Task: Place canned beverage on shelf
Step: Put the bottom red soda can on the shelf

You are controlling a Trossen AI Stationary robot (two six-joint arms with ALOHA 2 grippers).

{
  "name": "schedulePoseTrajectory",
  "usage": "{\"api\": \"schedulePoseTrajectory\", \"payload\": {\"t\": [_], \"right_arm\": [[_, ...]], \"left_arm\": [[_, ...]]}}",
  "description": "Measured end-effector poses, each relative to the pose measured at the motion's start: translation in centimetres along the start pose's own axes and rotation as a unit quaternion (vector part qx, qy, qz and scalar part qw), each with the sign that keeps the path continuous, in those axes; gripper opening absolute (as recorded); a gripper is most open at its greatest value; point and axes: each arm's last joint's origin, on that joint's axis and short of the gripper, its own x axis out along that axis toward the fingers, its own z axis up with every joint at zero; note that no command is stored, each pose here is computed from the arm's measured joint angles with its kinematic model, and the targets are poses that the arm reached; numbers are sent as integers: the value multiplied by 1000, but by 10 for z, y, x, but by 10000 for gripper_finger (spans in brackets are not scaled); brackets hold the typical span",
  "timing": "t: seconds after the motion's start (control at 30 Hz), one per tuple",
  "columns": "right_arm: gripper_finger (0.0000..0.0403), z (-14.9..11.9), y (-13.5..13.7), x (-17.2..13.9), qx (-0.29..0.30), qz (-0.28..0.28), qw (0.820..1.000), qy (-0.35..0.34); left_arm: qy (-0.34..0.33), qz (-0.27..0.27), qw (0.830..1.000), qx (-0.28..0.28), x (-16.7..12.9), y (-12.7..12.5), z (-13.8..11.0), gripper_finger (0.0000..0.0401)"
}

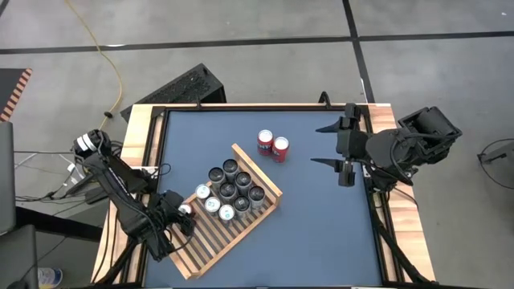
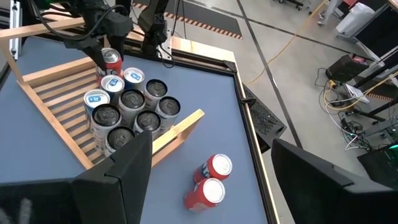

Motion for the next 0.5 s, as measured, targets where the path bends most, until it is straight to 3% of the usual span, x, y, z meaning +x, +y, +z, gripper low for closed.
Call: {"api": "schedulePoseTrajectory", "payload": {"t": [0.5], "right_arm": [[301, -1, 2, -1, 6, 13, 1000, 2]], "left_arm": [[-13, -5, 1000, -1, 0, 0, 1, 316]]}}
